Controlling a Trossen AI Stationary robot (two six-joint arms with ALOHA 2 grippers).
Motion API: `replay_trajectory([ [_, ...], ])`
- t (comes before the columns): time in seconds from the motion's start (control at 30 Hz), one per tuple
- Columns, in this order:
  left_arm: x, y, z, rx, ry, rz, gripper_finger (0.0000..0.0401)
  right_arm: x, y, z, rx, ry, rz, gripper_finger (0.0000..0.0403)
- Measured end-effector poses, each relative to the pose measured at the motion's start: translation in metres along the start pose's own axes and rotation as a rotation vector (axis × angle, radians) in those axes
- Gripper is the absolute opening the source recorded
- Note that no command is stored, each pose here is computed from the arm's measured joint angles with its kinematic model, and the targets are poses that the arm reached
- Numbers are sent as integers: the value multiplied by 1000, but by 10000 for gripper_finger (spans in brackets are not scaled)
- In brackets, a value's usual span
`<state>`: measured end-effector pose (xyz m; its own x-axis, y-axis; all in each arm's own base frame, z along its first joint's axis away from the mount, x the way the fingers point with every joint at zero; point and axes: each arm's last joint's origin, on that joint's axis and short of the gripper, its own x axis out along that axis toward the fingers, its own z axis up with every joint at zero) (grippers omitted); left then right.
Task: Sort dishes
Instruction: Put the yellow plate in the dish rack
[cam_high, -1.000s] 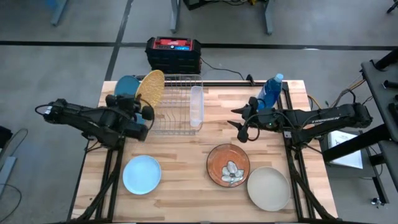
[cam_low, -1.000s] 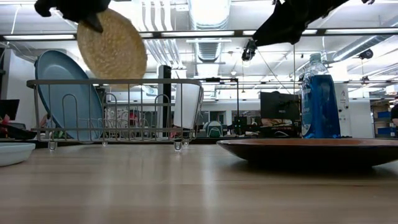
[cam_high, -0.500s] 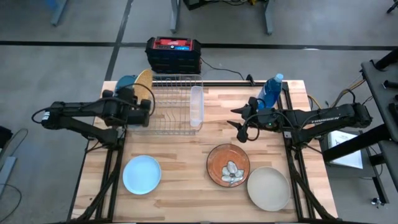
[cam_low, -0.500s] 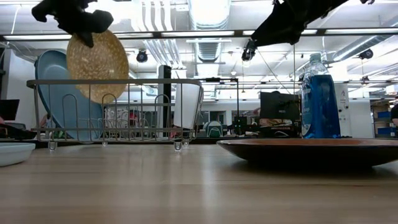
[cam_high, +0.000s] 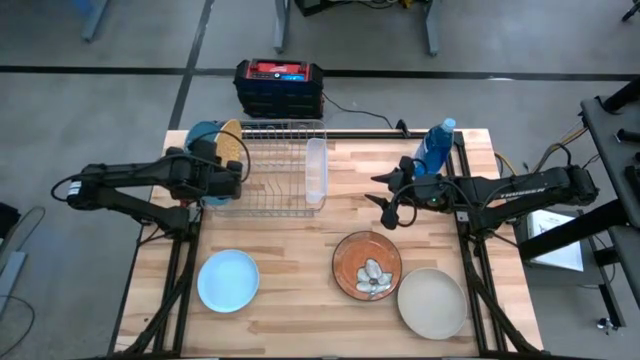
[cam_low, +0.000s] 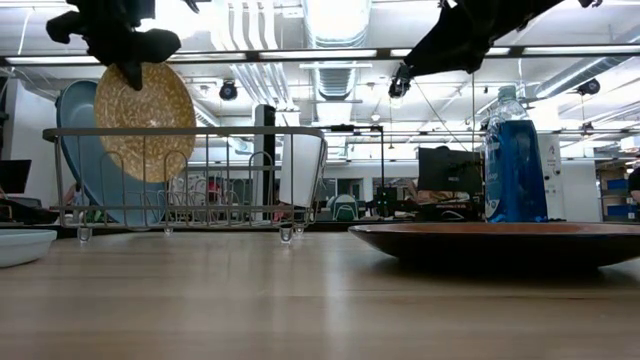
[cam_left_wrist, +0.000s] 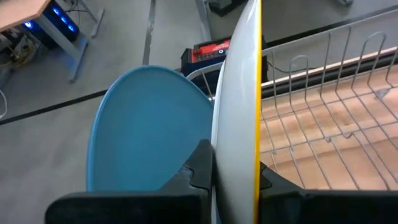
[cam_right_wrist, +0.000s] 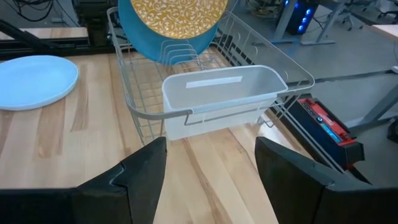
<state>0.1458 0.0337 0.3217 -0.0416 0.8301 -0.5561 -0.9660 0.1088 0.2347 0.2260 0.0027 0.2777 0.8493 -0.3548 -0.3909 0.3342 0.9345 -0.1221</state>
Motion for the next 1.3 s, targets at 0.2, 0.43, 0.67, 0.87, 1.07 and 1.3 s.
replay_trajectory([
  [0.2, 6, -2, -7, 10, 12, 23, 12, 1, 0, -2, -1, 5, 0, 228],
  [0.43, 13, -5, -20, -18, 67, 37, 18, 1, 0, -4, -2, 9, 0, 231],
  [0.67, 19, -8, -28, -27, 71, 48, 25, 1, 0, -4, 4, 6, 0, 233],
  [0.87, 21, -10, -32, -37, 91, 39, 24, 1, 0, -4, 11, 6, 0, 230],
  [1.07, 22, -12, -33, -40, 104, 34, 24, 2, 0, -5, 13, 8, -1, 239],
  [1.3, 26, -23, -36, -13, 118, 49, 34, 2, 0, -7, 15, 13, -1, 237],
])
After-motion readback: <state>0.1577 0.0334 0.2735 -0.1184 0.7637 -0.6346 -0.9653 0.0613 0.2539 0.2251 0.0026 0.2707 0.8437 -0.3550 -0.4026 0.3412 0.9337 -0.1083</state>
